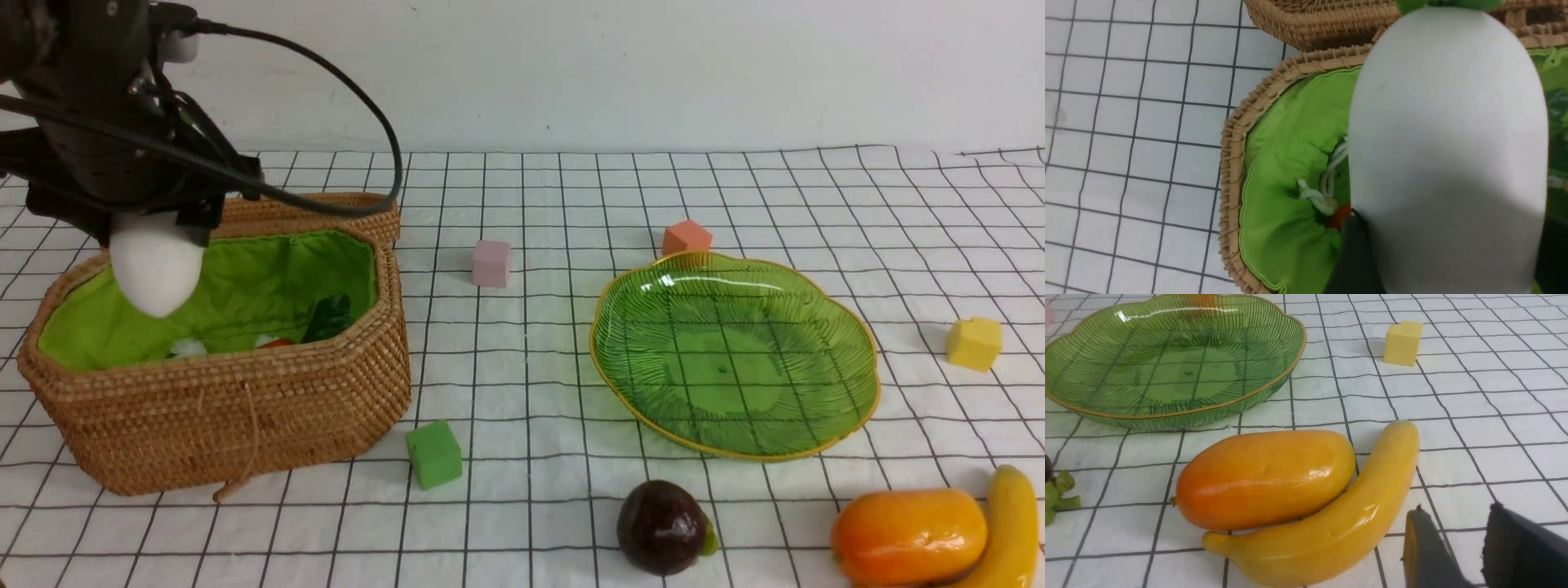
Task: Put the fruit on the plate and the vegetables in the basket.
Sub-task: Take a daikon with your left arm and place it on the basket on the left.
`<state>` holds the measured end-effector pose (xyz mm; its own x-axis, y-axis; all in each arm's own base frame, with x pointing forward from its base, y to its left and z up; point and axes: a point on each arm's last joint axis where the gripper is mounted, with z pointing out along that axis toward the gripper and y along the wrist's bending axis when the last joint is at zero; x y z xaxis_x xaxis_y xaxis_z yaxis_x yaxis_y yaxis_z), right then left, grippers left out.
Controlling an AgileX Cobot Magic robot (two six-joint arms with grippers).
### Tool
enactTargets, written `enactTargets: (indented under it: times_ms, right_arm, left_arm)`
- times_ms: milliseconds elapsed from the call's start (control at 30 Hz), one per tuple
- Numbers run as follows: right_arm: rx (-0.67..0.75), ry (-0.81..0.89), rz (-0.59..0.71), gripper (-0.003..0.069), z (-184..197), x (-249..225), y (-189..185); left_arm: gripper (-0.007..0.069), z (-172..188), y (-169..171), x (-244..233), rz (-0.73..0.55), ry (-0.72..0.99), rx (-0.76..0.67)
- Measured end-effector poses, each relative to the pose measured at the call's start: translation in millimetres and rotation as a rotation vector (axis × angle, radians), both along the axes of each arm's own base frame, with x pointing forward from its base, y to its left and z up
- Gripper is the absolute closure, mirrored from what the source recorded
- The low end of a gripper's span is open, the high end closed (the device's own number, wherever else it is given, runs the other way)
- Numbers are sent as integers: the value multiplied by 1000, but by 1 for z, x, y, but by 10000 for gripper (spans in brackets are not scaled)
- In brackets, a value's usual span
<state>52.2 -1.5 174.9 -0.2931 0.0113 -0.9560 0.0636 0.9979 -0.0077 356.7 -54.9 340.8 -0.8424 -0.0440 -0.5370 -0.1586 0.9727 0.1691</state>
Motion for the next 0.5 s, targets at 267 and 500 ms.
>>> enactTargets:
  times_ms: [267,500]
  right_arm:
    - [0,0,0,414,0,0,0]
    - [0,0,0,414,0,0,0]
  left_arm:
    - [59,3,3,-10,43,52,-6]
    - [48,70,18,-71,37,-83,-32]
